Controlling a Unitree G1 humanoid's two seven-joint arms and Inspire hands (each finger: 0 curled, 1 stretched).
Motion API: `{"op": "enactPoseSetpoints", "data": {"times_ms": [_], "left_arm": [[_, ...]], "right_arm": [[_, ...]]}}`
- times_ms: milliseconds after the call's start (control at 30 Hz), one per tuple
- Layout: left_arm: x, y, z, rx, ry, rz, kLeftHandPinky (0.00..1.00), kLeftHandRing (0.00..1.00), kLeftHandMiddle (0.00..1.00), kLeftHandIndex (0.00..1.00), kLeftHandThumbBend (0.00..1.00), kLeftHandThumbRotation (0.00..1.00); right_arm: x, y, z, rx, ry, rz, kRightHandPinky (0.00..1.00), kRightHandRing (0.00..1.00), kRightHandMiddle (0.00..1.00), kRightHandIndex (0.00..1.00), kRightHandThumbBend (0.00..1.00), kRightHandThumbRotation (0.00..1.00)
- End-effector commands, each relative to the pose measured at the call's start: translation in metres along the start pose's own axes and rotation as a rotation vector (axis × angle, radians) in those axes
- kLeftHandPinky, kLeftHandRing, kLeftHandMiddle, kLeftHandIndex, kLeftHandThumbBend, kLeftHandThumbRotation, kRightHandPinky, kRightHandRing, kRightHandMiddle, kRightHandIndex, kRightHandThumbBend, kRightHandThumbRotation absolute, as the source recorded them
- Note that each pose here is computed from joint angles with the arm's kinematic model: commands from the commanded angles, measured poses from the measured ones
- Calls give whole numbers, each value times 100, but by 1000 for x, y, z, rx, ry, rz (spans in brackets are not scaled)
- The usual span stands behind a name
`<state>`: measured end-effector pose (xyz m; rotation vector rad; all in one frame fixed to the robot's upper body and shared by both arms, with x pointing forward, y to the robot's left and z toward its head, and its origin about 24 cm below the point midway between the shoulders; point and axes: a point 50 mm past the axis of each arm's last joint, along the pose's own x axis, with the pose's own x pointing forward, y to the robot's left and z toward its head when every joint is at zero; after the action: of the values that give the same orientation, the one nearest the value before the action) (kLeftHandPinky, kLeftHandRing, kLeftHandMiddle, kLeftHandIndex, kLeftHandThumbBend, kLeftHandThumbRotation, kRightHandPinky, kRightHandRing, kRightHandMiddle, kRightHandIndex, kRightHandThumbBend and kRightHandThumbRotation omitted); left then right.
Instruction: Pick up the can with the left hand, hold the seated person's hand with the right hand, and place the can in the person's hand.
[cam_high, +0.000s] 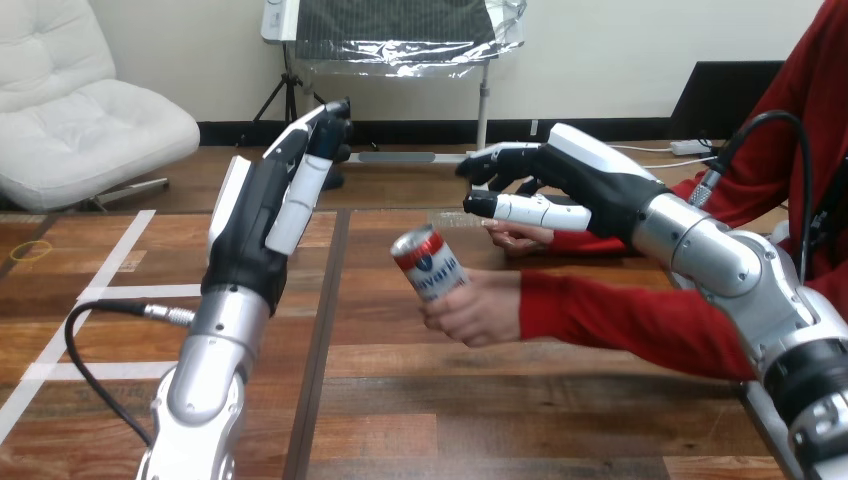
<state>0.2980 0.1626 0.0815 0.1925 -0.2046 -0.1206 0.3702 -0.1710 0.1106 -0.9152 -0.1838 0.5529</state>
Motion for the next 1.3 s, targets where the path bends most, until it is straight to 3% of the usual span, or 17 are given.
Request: {"op": "enactPoseSetpoints", "data": {"times_ms": [0, 167, 367, 400, 700, 900, 1267], "left_arm": [[-2, 6, 18, 4, -82, 5, 78, 83, 85, 83, 72, 100], [-9, 7, 18, 3, -84, 1, 77, 83, 85, 83, 72, 100], [-19, 7, 18, -4, -93, 3, 77, 82, 84, 82, 71, 100], [-22, 8, 19, -6, -97, 3, 76, 82, 84, 82, 71, 100], [-40, 12, 21, -28, -115, 9, 72, 80, 84, 83, 71, 100], [-50, 18, 22, -37, -109, 26, 70, 80, 84, 82, 71, 100], [-67, 24, 25, -27, -109, 44, 70, 80, 83, 83, 67, 100]], "right_arm": [[-9, -15, 5, 30, -35, -134, 73, 81, 83, 84, 90, 100], [-15, -11, 8, 84, -54, -180, 73, 82, 84, 85, 85, 100], [-27, -2, 14, 185, -125, -250, 74, 84, 86, 87, 71, 100], [-29, 1, 15, 234, -151, -272, 75, 84, 87, 87, 70, 100], [-47, 23, 23, 482, -278, -369, 78, 88, 89, 89, 80, 100], [-57, 40, 29, 643, -326, -408, 82, 89, 89, 94, 85, 100], [-73, 65, 37, 793, -360, -425, 90, 91, 93, 97, 90, 100]]}}
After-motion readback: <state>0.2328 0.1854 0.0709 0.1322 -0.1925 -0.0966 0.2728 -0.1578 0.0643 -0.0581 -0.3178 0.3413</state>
